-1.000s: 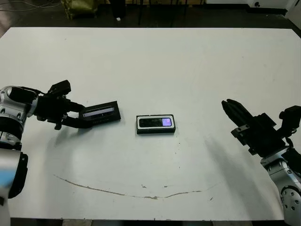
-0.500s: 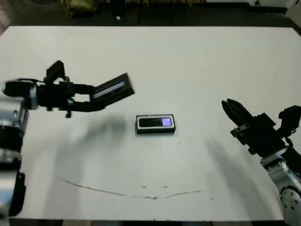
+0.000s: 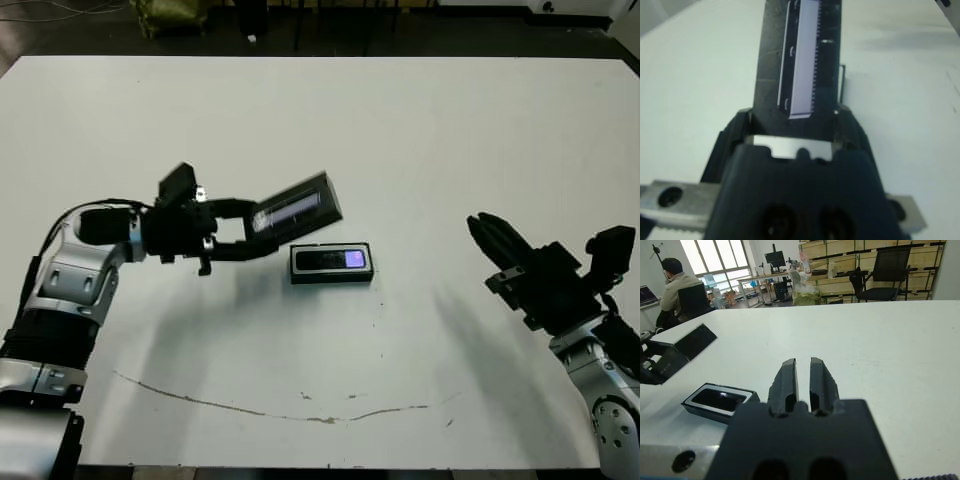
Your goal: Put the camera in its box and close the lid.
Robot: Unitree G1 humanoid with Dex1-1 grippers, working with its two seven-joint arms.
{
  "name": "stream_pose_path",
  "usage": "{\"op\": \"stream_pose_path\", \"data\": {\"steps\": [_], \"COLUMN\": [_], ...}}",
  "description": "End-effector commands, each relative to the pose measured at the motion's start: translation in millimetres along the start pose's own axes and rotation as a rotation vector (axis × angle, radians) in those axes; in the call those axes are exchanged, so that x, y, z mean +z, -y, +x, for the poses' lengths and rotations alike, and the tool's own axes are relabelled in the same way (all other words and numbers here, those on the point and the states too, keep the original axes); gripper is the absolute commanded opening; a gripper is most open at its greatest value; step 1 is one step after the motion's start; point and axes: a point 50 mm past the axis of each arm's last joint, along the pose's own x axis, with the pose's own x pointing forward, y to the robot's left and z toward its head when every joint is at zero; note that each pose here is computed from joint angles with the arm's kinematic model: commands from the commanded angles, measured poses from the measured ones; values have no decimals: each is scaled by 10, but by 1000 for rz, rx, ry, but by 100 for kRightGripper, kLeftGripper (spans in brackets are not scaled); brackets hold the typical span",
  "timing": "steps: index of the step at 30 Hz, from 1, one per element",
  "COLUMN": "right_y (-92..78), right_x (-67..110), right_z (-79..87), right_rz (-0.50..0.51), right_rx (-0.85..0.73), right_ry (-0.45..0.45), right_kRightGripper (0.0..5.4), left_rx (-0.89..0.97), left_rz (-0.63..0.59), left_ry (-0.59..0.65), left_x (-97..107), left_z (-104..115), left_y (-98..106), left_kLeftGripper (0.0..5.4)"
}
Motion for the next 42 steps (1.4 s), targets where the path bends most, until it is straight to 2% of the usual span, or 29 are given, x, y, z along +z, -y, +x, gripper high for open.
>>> {"op": "stream_pose_path", "data": {"steps": [1,9,19,26,42], "right_y": [-5,4,12,6,-8], "right_x": [-46,-56,-68,-74,-73], "right_z": [-22,-21,-29,-32,-35], "right_rz": [12,29,20,20,24], "right_rx": [-13,8,-3,-5,-2], "right_ry": [-20,-9,-20,-15,-9], "right_kRightGripper": [0,0,0,0,0], "left_rx": [-28,-116,-142,-158,-246], "left_rz": [-3,-60,-89,-62,-98], "left_ry": [-37,-182,-216,-192,-127], "left_x": [-84,-251,-348,-361,-250], "left_z": [38,78,150,267,513], "left_y": [21,23,0,15,85], "left_kLeftGripper": [207,207,207,207,207]}}
